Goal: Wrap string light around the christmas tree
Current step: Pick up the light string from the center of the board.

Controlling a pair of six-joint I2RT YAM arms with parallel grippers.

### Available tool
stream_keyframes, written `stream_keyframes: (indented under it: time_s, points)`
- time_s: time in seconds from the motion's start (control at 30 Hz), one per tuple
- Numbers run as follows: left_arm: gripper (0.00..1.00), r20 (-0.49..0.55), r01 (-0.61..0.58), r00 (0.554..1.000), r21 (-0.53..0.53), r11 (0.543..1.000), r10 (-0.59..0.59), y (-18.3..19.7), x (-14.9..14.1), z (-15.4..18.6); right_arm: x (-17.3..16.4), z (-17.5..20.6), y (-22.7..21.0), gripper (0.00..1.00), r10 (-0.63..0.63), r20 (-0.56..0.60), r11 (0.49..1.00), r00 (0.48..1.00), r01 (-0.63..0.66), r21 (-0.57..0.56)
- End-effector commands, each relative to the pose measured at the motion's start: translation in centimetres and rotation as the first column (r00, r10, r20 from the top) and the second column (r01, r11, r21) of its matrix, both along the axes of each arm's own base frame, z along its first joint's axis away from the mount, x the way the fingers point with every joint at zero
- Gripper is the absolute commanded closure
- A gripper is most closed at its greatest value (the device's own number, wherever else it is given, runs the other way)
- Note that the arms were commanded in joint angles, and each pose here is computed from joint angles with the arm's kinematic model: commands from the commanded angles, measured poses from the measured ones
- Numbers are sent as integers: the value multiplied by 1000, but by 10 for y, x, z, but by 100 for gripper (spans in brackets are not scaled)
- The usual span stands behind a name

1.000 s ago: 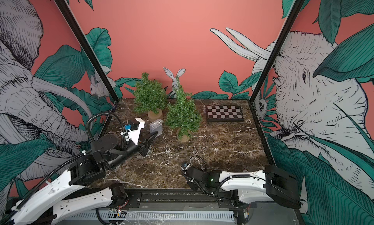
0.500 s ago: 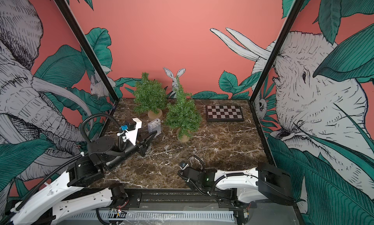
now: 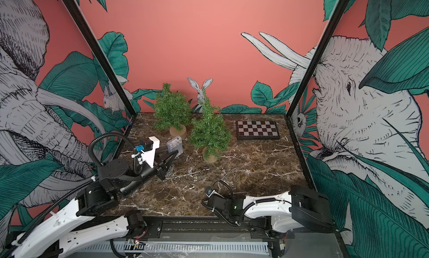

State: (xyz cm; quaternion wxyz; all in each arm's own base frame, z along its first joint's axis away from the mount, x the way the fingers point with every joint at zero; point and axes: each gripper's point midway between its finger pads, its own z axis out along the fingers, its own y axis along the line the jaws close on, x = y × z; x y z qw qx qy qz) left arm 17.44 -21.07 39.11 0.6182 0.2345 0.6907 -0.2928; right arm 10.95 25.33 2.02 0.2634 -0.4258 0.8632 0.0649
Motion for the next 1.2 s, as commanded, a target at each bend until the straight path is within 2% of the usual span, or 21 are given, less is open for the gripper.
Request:
stream_keyframes:
  time_s: [0.0,0.03,0.27,0.47,0.57,0.67,0.77,0.83,1.0,1.17]
  points:
    - [100,26,-3,1000,-63,998,5,-1,1,14,4,10,3,96,2,42,1000,999,-2,-11]
    - [100,27,-3,1000,-63,998,4,-2,1,15,5,14,3,100,3,48,1000,999,-3,-4]
    - [100,32,3,999,-61,998,-1,-1,0,30,18,74,7,100,-25,168,990,986,0,143]
    - [100,108,48,993,-90,995,-38,3,-11,67,30,176,0,100,-55,340,939,939,-67,337]
    - [100,185,52,982,-104,993,-32,13,-17,96,40,247,-14,100,-138,458,890,878,-93,447]
    - [100,260,65,965,-130,989,-29,22,-24,127,41,317,-20,100,-180,567,829,804,-186,528]
    - [100,329,58,944,-157,986,-3,35,-31,160,37,373,-24,100,-185,649,795,738,-277,540]
    - [100,378,4,923,-189,982,69,51,-30,184,35,405,-28,100,-194,696,781,691,-320,536]
    - [100,454,-153,854,-248,957,254,86,-23,235,36,450,-44,100,-240,762,783,601,-344,518]
    - [100,524,-309,748,-268,913,407,109,-15,270,48,473,-78,100,-360,774,803,521,-249,542]
